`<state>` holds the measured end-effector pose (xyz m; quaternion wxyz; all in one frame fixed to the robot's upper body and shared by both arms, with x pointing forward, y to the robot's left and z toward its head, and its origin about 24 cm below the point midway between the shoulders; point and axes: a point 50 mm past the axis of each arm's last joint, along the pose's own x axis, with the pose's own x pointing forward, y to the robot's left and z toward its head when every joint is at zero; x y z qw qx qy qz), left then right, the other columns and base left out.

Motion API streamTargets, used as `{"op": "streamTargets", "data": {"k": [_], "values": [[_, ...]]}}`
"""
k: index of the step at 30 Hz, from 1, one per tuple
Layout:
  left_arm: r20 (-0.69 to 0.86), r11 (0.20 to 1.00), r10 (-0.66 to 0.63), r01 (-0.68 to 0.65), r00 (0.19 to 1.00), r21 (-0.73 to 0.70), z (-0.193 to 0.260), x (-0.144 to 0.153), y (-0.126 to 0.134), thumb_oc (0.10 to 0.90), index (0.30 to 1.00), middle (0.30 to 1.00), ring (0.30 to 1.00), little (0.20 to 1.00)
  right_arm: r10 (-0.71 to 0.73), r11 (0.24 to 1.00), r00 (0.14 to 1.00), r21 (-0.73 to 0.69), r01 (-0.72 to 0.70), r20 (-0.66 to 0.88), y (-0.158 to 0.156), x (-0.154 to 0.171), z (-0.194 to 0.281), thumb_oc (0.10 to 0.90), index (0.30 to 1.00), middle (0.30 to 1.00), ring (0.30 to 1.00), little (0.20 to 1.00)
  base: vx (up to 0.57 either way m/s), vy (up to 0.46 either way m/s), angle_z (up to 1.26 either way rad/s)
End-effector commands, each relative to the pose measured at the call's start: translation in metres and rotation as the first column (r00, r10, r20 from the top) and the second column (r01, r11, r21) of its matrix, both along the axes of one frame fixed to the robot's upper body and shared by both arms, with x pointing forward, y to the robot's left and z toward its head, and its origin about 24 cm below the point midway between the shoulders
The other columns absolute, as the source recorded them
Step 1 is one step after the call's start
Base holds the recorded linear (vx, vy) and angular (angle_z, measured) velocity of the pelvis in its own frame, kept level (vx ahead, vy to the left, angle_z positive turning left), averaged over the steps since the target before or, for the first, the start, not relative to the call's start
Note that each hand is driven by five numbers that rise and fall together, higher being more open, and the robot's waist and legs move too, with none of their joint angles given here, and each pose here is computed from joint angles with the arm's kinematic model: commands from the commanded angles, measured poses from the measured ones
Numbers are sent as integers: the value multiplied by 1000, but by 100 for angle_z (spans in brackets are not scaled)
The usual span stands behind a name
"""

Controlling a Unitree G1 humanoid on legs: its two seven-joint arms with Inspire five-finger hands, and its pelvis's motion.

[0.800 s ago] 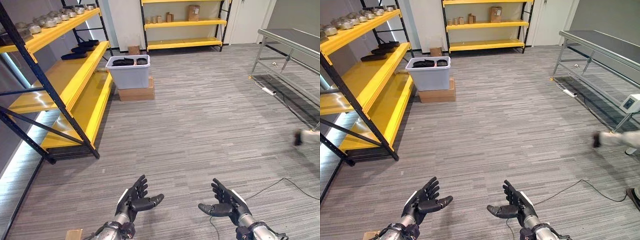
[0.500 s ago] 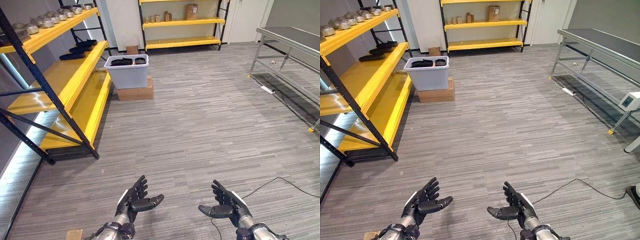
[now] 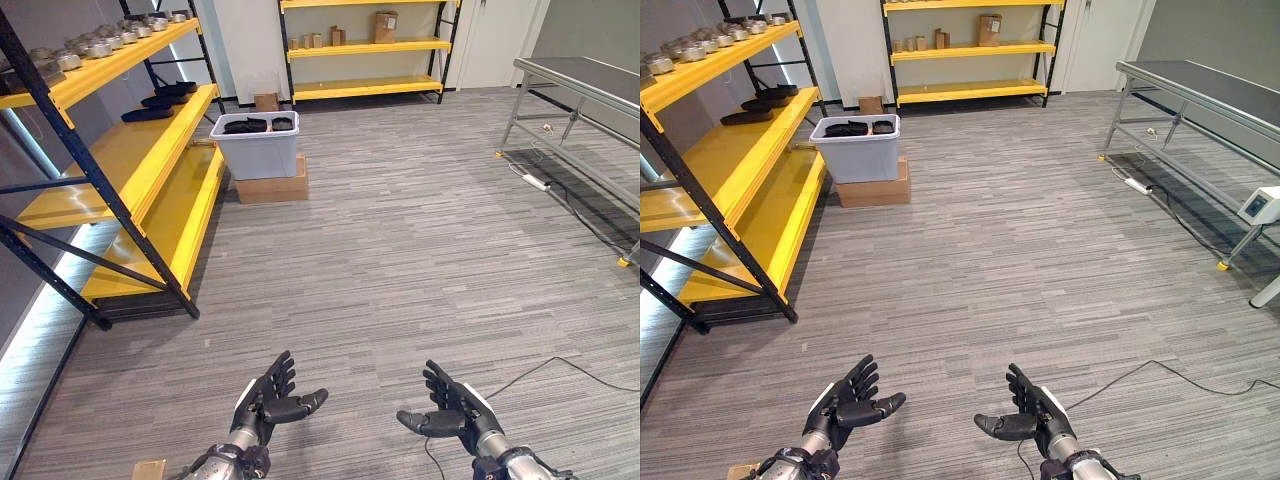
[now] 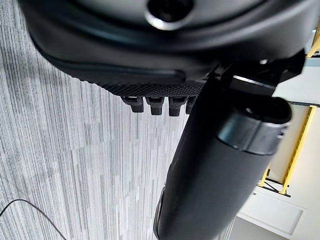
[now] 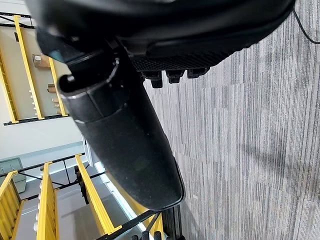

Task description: Move parts from the plastic box to the shelf.

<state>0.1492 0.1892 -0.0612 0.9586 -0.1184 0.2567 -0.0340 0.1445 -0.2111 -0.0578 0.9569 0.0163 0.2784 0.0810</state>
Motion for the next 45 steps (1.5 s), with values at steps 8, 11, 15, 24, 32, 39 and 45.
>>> {"op": "streamTargets", "data": {"k": [8, 11, 15, 24, 32, 39, 45], "values": [[236, 1000, -3, -2, 972, 19, 35, 39, 6, 900, 1000, 1000, 1000, 1000, 48, 999, 975, -11, -47, 216, 4, 39, 30, 900, 1000, 1000, 1000, 1000, 0, 0, 0], [236, 1000, -4, -1, 972, 20, 36, 39, 6, 900, 1000, 1000, 1000, 1000, 48, 999, 975, -12, -47, 216, 4, 40, 30, 900, 1000, 1000, 1000, 1000, 0, 0, 0], [241, 1000, 1, -4, 970, 13, 37, 39, 6, 900, 1000, 1000, 1000, 1000, 44, 999, 975, -7, -43, 219, 4, 40, 31, 900, 1000, 1000, 1000, 1000, 0, 0, 0], [281, 999, 41, -41, 959, -6, 44, 50, 8, 900, 1000, 1000, 1000, 1000, 50, 999, 965, -21, -46, 256, 9, 55, 36, 900, 1000, 1000, 1000, 1000, 3, 63, 3], [351, 997, 17, -44, 936, 69, 58, 62, 13, 900, 1000, 1000, 1000, 1000, 62, 998, 965, -10, -62, 255, 16, 59, 34, 900, 1000, 1000, 1000, 1000, -10, 163, 12], [367, 996, 10, -42, 930, 78, 61, 68, 9, 900, 1000, 1000, 1000, 1000, 47, 998, 964, 32, -57, 261, 21, 60, 35, 900, 1000, 1000, 1000, 1000, 123, 119, 22], [397, 996, -4, -31, 918, 82, 66, 78, 2, 900, 1000, 1000, 1000, 1000, 29, 999, 962, 9, -33, 272, 19, 66, 36, 900, 1000, 1000, 1000, 1000, 295, -103, 32]]}}
